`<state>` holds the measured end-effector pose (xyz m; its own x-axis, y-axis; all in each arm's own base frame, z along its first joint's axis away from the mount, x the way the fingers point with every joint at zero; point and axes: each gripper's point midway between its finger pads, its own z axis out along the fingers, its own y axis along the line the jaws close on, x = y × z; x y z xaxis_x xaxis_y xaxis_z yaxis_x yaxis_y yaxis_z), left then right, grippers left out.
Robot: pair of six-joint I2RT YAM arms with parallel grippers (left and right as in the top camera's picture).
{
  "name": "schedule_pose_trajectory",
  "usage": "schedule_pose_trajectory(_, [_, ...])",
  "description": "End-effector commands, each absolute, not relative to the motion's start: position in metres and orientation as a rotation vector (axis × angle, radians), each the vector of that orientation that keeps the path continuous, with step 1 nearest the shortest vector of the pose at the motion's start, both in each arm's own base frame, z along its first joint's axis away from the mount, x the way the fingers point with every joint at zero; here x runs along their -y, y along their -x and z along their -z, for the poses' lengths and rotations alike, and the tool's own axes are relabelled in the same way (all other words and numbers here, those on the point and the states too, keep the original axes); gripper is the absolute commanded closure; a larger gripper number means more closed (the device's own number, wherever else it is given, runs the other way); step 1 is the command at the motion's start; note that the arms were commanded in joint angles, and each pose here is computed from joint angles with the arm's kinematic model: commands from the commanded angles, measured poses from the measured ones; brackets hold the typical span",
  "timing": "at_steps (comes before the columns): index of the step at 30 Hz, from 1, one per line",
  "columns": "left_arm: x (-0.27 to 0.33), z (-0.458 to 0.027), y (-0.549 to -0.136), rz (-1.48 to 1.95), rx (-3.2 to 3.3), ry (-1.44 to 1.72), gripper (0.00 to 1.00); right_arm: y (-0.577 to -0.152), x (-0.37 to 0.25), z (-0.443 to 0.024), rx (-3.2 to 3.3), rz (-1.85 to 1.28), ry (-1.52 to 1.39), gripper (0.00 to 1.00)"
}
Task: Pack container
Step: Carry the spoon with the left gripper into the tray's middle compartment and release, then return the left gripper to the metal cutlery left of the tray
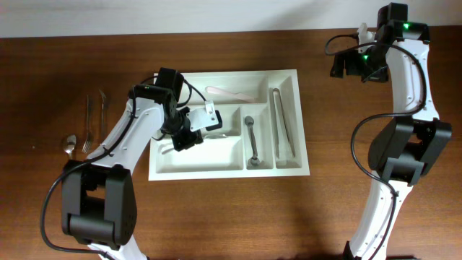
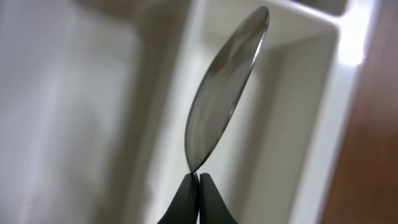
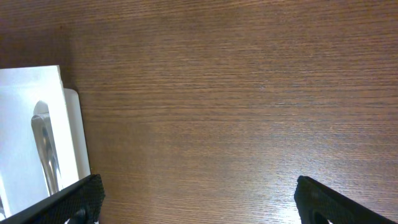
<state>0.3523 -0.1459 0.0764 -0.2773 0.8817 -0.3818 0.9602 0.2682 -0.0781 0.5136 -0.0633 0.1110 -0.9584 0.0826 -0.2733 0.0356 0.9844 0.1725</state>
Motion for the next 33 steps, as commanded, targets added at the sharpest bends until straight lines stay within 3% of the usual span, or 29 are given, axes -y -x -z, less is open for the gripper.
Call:
schedule_pose_trajectory(1, [0.138,-0.076,-0.372,0.279,-2.247,-1.724,0.98,-0.517,0.067,-0.143,-2.776,-0.222,-0.092,0.01])
schedule_pose_trajectory(10, [0.139,-0.083,-0.405,0.142,-2.151,-1.677,0.98,-0.517,0.067,-0.143,-2.776,-0.222,-0.092,0.01])
schedule_pose_trajectory(22, [0.140,-0.083,-0.406,0.151,-2.147,-1.675,0.98,-0.517,0.067,-0.143,-2.776,-0.222,-0.092,0.02])
schedule_pose_trajectory(24, [0.140,-0.083,-0.406,0.151,-2.147,-1.675,0.92,-0.517,0.067,-0.143,-2.776,-0.221,-0.092,0.01])
schedule_pose_trajectory(26, [0.140,-0.083,-0.406,0.150,-2.147,-1.675,0.92,-0.517,0.067,-0.143,-2.776,-0.221,-0.092,0.01])
schedule_pose_trajectory(28, [0.140,-0.083,-0.406,0.151,-2.147,-1.675,0.98,-0.517,0.067,-0.143,-2.776,-0.222,-0.092,0.01])
schedule_pose_trajectory(33, [0.140,-0.083,-0.406,0.151,-2.147,-1.675,0.98,-0.517,0.067,-0.143,-2.776,-0.221,-0.092,0.01])
